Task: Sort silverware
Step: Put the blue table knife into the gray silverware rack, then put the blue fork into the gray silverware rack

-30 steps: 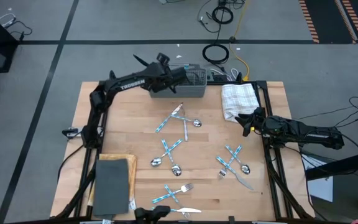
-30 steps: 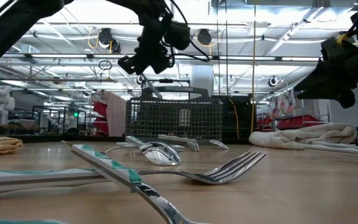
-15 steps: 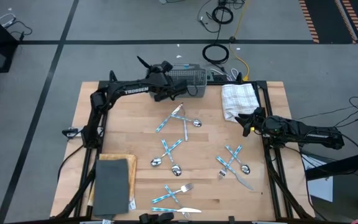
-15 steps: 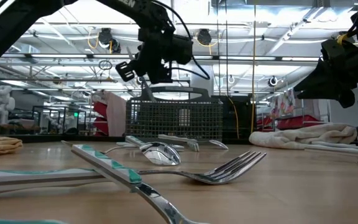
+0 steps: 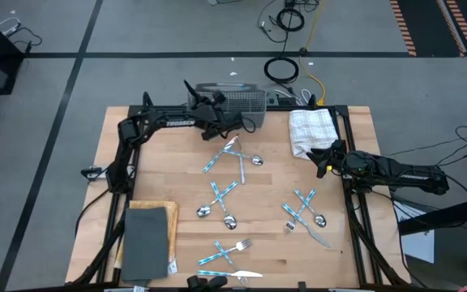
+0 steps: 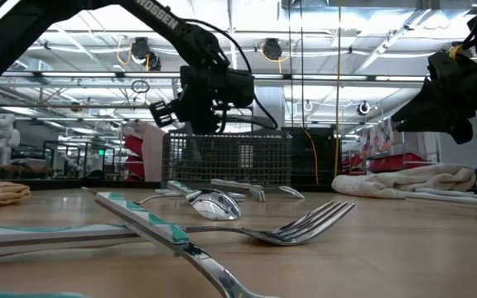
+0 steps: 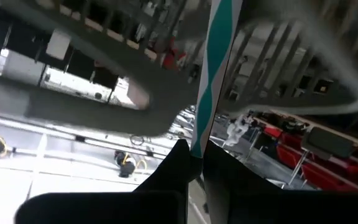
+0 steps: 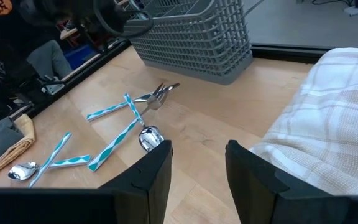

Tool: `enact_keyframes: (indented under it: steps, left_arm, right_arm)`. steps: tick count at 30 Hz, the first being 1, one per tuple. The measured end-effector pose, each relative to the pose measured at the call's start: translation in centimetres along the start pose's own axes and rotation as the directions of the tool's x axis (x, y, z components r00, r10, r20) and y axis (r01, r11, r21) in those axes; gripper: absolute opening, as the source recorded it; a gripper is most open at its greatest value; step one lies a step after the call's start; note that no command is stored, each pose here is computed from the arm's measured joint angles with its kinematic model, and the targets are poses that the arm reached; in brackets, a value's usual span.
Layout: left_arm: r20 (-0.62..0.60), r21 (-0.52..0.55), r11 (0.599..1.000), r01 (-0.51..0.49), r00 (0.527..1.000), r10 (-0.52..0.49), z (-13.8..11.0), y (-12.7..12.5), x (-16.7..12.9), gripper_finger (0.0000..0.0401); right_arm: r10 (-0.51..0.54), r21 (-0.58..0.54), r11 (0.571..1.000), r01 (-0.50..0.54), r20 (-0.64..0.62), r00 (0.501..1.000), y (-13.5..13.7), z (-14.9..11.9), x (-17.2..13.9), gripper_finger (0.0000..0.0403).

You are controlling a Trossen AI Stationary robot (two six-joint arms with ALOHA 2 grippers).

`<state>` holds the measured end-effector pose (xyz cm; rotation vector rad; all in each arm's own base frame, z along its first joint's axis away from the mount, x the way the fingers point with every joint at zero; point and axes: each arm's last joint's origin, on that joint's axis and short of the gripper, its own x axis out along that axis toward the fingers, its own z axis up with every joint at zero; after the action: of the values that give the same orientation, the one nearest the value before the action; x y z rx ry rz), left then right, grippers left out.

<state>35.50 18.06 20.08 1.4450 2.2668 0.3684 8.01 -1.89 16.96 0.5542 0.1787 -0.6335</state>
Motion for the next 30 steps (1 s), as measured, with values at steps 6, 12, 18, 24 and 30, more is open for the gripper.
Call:
enact_keyframes:
  steps: [6, 12, 18, 24, 30]
  left_arm:
    - [0.026, 0.036, 0.999, 0.007, 1.0, -0.008, 0.1, 0.0, 0.0, 0.0068]
    - [0.048, 0.035, 0.999, 0.015, 0.999, -0.016, 0.1, 0.0, -0.1, 0.0137]
    - [0.064, 0.023, 1.0, 0.011, 0.998, -0.012, 0.3, 0.1, -0.4, 0.0165]
    - [0.054, -0.061, 0.998, -0.011, 0.998, 0.014, -1.3, 1.6, -0.8, 0.0168]
    - [0.065, -0.284, 0.958, -0.047, 0.996, 0.069, -5.5, 4.8, -2.3, 0.0168]
  right_arm:
    - [0.001, 0.0, 1.0, -0.001, 0.0, 1.0, 0.0, 0.0, 0.0, 0.0139]
    - [0.001, -0.001, 1.0, -0.001, -0.001, 1.0, 0.0, 0.0, 0.0, 0.0139]
    - [0.004, -0.007, 1.0, -0.004, -0.003, 1.0, 0.0, 0.0, 0.0, 0.0139]
    - [0.004, -0.009, 1.0, -0.004, -0.003, 1.0, 0.0, 0.0, 0.0, 0.0139]
    - [0.003, -0.013, 1.0, -0.003, -0.003, 1.0, 0.0, 0.0, 0.0, 0.0139]
